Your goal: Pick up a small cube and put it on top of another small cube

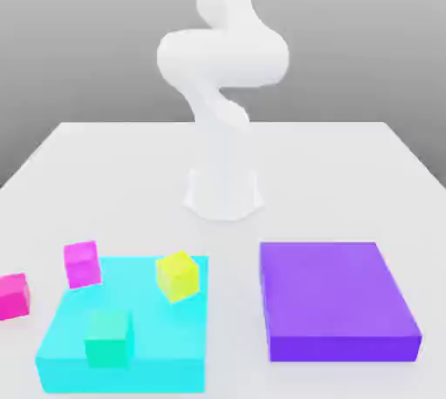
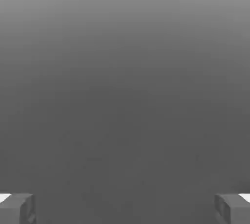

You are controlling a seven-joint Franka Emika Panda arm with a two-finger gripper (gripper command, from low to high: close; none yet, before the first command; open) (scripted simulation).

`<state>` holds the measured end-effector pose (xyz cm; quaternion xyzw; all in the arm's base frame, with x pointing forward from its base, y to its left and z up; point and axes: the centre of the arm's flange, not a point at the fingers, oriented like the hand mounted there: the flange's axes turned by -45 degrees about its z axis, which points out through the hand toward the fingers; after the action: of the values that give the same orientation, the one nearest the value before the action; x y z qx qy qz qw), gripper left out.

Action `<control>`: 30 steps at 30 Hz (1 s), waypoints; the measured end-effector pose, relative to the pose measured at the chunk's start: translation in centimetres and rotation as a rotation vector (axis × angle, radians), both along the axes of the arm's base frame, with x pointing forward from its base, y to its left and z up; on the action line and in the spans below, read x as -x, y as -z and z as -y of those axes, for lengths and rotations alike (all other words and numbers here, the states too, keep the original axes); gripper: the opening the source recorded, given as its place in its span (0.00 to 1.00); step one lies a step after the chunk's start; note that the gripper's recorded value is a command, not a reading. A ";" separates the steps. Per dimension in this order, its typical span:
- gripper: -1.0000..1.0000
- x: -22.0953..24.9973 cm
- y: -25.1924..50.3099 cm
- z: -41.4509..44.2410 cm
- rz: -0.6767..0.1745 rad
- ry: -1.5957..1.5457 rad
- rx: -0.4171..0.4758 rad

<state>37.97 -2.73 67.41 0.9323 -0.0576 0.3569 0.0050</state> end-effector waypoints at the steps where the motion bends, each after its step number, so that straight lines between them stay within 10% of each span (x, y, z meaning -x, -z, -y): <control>1: 0.50 -1.3 1.7 1.3 -0.029 0.043 -0.012; 13: 0.50 -6.4 23.1 18.6 -0.331 0.535 -0.185; 30: 0.50 5.4 52.8 32.1 -0.617 1.069 -0.456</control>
<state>32.57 -34.86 14.64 0.8126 -0.5828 0.0006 0.0002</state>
